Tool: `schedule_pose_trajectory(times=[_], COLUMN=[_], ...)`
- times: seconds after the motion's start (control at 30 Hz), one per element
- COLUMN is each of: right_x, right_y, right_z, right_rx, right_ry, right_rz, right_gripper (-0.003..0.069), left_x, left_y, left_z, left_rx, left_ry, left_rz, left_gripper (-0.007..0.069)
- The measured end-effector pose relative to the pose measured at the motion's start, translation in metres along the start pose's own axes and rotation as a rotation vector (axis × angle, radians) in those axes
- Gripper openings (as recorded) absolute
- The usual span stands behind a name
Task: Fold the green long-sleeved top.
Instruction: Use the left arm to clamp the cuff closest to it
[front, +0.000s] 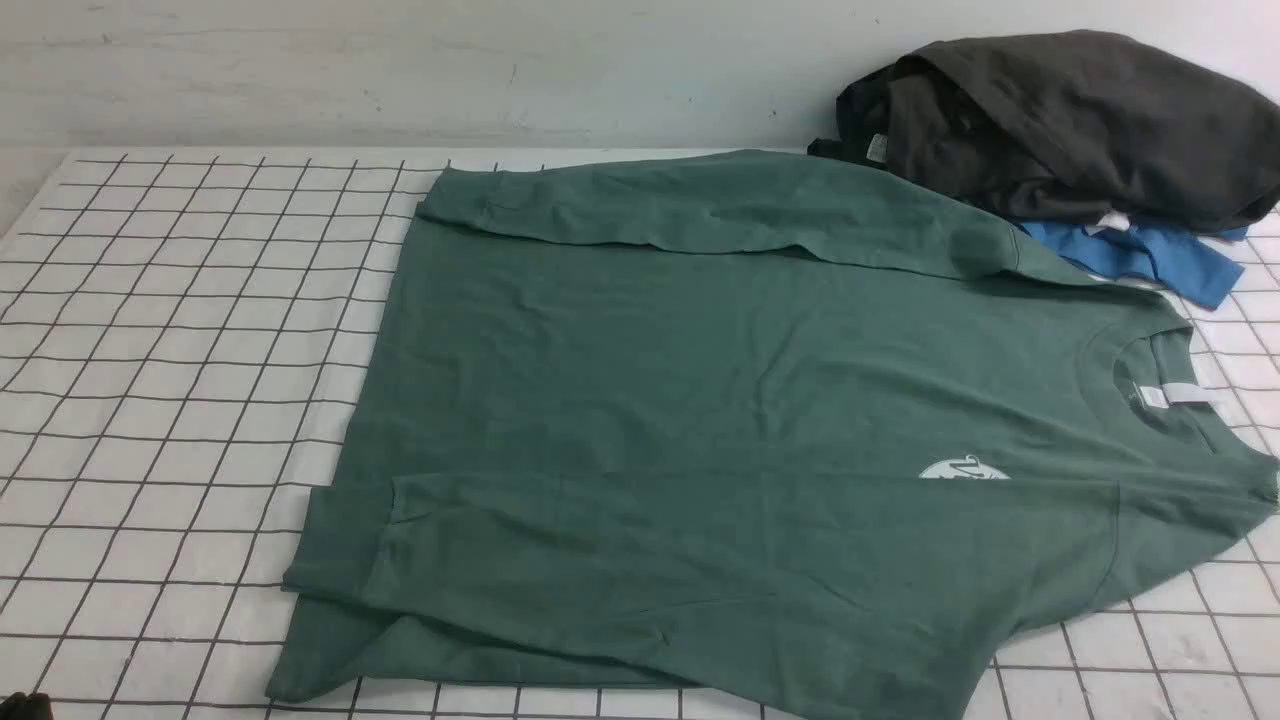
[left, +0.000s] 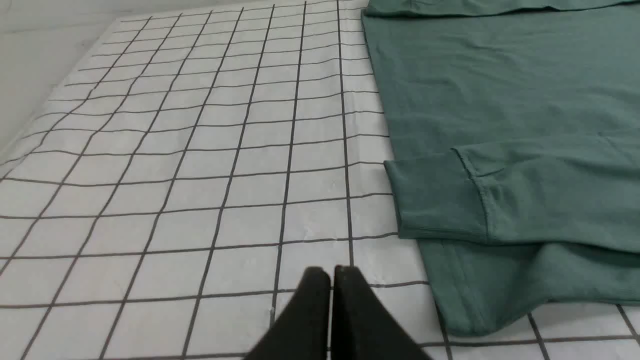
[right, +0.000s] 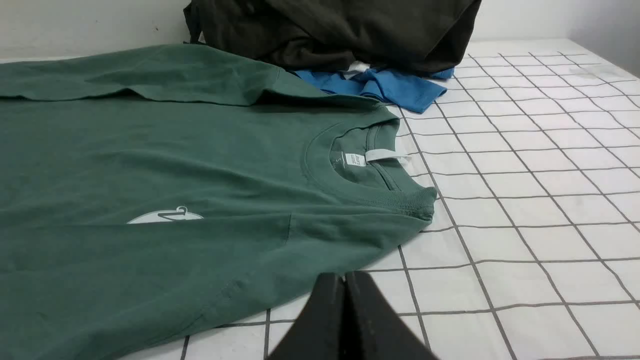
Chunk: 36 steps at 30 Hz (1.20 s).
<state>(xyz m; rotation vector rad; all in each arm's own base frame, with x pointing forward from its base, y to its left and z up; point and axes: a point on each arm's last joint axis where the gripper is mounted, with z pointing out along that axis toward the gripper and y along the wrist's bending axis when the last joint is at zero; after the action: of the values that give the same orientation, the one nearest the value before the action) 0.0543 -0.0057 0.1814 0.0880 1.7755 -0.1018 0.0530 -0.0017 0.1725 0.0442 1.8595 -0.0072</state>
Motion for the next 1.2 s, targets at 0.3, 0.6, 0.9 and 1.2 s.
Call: schedule_pose_trajectory(times=[0.3,0.6,0.9,1.2], right_x=[0.000,0.000,0.000,-0.002], right_y=[0.000,0.000,0.000,0.000], right_z=[0.000,0.000,0.000,0.001], right_rx=[0.000,0.000,0.000,-0.003], right_ry=[0.000,0.000,0.000,-0.040], right_rz=[0.000,0.000,0.000,0.031], right_gripper=[-0.0014,-0.0014,-0.0014,-0.0014], left_x=[0.000,0.000,0.000,-0.011], left_y=[0.000,0.001,0.001,0.001], left_z=[0.000,0.000,0.000,0.000], left_rx=[0.000,-0.006,-0.006,-0.009], left_ry=[0.000,0.000,-0.001,-0.123], left_rz=[0.000,0.016,0.019,0.018], left_gripper=[-0.0007,-0.0007,-0.0007,-0.0007])
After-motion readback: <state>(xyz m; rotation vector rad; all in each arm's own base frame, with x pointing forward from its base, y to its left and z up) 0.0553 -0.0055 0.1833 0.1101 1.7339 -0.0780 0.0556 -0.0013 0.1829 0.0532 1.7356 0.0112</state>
